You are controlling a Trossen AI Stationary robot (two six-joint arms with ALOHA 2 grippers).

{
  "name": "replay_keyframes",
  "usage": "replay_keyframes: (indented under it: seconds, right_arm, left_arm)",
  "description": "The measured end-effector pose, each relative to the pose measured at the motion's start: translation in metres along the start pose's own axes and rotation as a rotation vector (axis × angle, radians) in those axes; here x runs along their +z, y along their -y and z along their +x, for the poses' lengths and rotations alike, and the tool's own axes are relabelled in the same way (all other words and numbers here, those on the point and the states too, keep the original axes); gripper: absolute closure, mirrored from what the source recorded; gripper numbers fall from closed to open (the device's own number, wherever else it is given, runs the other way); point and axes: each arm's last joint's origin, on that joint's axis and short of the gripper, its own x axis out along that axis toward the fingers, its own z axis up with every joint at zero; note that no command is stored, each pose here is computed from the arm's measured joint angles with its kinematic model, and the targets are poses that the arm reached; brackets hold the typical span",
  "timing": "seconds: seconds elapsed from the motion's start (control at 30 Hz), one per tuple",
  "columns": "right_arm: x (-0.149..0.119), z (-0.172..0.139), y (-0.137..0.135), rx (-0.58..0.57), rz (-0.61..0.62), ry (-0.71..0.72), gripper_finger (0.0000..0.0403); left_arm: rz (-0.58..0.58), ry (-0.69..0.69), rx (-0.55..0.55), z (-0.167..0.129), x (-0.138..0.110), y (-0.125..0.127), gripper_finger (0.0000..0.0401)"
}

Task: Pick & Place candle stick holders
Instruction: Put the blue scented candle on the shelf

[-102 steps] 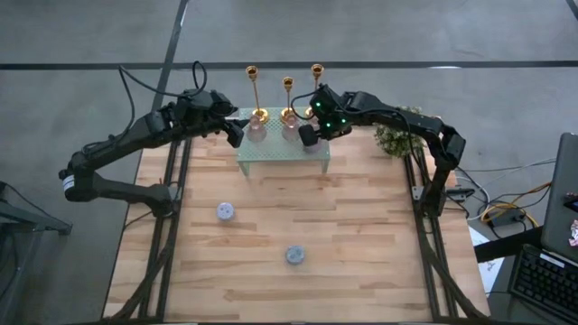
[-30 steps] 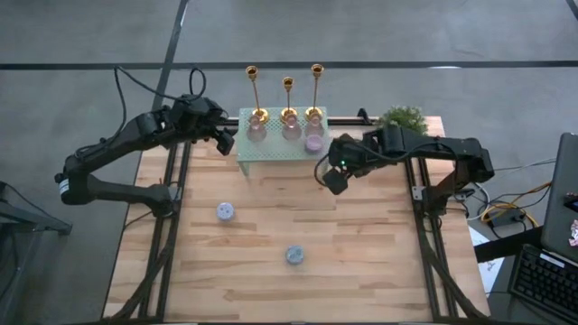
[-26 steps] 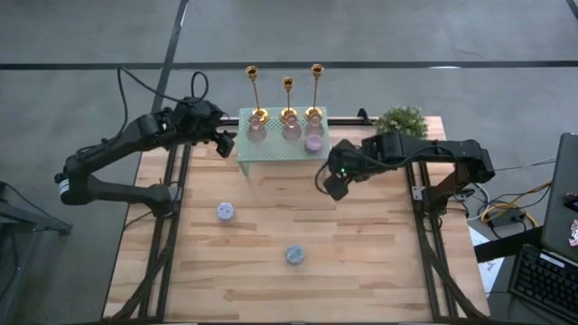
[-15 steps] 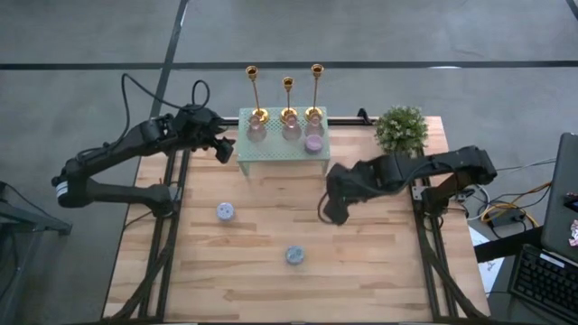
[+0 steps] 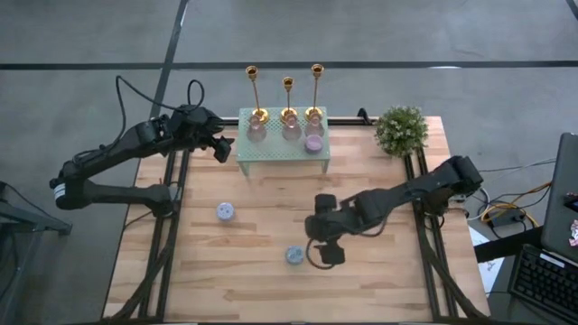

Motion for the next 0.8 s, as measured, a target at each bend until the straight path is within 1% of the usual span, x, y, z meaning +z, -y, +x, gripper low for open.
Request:
replay_keyframes:
  seconds: [0.17,0.23,0.37,0.5,0.67,0.73,0.8]
  right_arm:
    - [0.001,0.034,-0.004,-0.017,-0.040,-0.046,0.0046]
    - [0.003,0.048,-0.006,-0.016,-0.067,-0.049,0.0046]
    - [0.003,0.073,-0.011,-0.001,-0.082,-0.061,0.0046]
    - [0.002,0.091,-0.014,0.058,-0.121,-0.085,0.0046]
    - [0.000,0.102,-0.019,0.178,-0.093,-0.129,0.0046]
    - [0.003,0.103,-0.022,0.178,-0.089,-0.121,0.0046]
    - [0.008,0.105,-0.022,0.145,-0.090,-0.102,0.0046]
  left_arm:
    - [0.000,0.013,-0.004,-0.001,0.001,0.000,0.0128]
    - [0.000,0.015,-0.004,-0.001,0.001,0.000,0.0128]
    - [-0.006,0.018,-0.005,-0.002,0.001,0.000,0.0128]
    - [-0.005,0.021,-0.002,-0.003,0.001,0.000,0.0128]
    - [-0.002,0.031,-0.006,-0.003,0.002,0.000,0.0128]
    - [0.015,0.031,-0.007,-0.003,0.002,0.000,0.0128]
    - [0.024,0.032,-0.008,-0.003,0.002,0.000,0.0128]
